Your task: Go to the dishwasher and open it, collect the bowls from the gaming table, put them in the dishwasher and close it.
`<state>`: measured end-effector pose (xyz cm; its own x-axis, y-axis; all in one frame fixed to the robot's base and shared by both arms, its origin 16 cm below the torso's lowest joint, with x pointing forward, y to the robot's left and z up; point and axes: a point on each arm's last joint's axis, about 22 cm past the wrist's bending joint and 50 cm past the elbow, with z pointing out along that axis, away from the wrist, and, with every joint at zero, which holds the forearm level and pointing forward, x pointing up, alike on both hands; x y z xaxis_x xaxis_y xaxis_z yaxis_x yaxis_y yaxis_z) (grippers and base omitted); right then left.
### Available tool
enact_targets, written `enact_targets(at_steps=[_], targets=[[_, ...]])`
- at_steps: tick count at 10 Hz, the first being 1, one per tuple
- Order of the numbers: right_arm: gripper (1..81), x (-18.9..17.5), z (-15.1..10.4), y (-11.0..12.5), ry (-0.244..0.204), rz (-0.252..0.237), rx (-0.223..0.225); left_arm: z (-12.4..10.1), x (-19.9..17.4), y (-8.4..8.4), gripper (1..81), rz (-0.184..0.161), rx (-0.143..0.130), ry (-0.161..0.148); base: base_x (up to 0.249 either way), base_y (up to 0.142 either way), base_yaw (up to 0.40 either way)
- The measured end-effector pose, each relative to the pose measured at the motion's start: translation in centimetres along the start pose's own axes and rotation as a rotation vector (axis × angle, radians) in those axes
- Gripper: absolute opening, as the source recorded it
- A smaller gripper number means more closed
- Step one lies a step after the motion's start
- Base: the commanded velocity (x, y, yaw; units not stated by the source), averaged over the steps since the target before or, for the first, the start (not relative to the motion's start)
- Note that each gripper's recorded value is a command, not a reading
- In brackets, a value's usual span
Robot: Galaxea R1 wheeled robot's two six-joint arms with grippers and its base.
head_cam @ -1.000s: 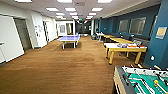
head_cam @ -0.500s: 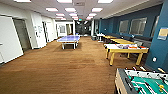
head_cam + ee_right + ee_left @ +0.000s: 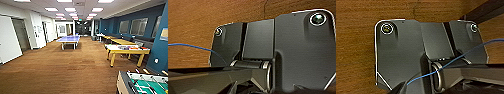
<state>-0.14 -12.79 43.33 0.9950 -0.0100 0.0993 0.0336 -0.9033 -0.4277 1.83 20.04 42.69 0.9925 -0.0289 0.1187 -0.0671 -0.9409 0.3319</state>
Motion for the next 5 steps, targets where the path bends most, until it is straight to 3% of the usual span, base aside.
enact_targets(at_steps=[5], targets=[[81.1, -0.73, -0.03, 0.00, -0.009, 0.003, -0.001, -0.03, -0.46, -0.03, 81.1, -0.001, 0.001, -0.005, 0.159, 0.000, 0.000]])
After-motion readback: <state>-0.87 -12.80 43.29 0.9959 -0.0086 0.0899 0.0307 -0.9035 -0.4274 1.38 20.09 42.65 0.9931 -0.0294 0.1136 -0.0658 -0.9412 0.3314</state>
